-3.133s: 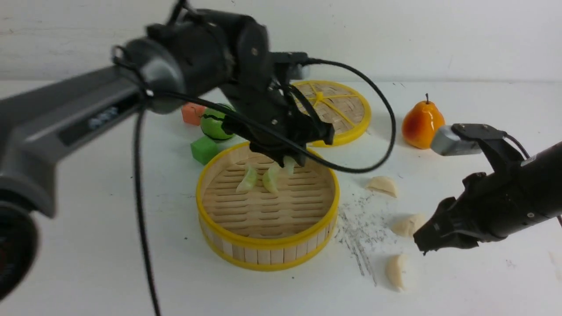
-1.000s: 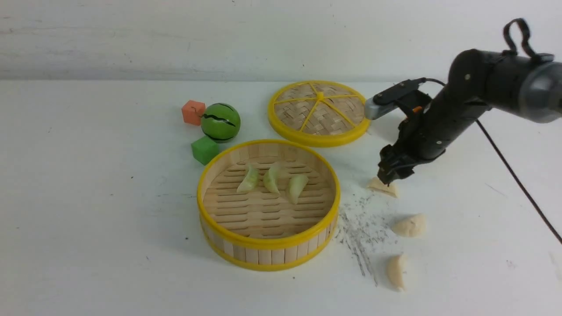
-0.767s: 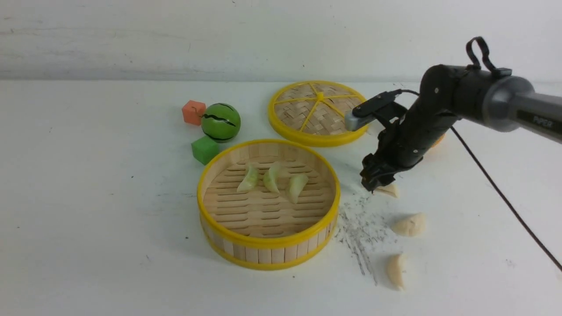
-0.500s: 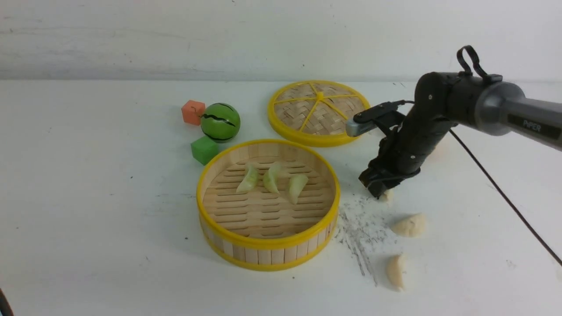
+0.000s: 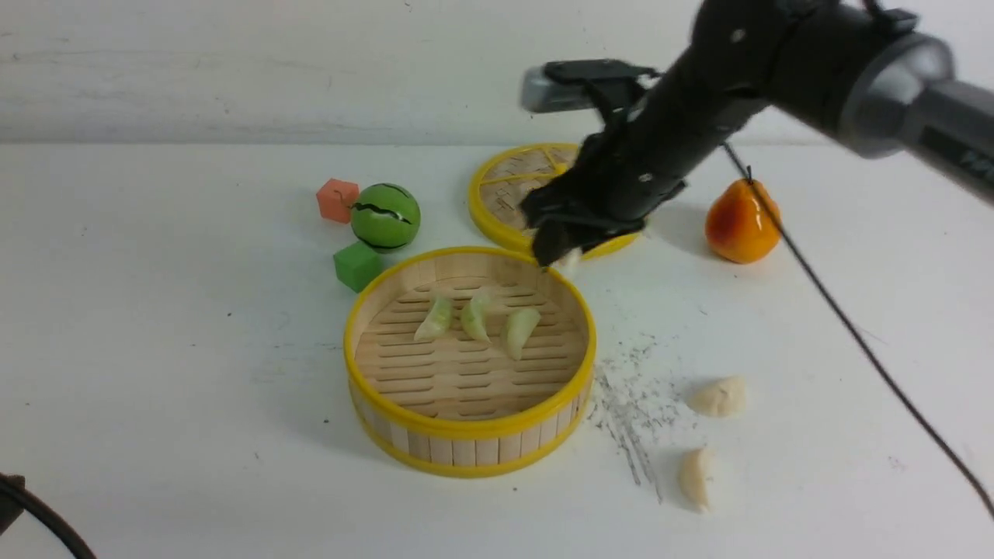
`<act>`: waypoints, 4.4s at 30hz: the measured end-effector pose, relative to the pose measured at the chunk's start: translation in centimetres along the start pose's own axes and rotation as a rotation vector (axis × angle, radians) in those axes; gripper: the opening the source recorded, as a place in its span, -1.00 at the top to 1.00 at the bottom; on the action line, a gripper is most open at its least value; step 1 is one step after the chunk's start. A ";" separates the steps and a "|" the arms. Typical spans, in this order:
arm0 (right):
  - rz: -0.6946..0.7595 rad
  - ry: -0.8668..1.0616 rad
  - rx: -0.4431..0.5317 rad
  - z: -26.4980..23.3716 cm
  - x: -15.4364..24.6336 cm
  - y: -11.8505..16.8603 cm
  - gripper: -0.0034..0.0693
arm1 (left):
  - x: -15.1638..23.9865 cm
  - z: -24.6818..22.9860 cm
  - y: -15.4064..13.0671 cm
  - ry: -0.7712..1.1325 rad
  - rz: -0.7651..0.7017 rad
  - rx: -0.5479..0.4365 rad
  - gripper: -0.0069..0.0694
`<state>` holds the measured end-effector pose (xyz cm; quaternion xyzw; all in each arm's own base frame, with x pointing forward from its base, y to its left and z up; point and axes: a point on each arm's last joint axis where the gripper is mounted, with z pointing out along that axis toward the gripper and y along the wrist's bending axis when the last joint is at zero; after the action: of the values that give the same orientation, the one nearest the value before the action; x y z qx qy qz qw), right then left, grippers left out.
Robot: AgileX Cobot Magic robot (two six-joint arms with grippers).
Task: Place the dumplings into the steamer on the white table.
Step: 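Place the dumpling in the bamboo steamer basket with the right gripper, then reach for and grasp a dumpling lying on the table beside the steamer, then place the dumpling in the bamboo steamer basket with the right gripper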
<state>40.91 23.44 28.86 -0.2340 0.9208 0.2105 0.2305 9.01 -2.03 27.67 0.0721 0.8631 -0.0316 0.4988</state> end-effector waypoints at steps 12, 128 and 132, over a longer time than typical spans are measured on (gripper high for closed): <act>-0.011 0.043 0.109 11.7 3.3 5.6 0.25 | -0.1 -1.2 0.4 -0.075 -0.031 0.024 0.86; 0.001 -0.014 0.212 9.9 4.5 4.1 0.06 | -0.1 -1.2 0.4 -0.086 -0.084 0.033 0.71; 0.015 -0.042 0.205 8.1 3.8 4.6 -0.20 | -0.2 -1.2 0.4 -0.089 -0.085 0.038 0.70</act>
<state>38.14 29.86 21.68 -0.1977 0.9342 0.1216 0.2709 8.11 -1.52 28.42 0.0433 0.8415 -0.0722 0.5336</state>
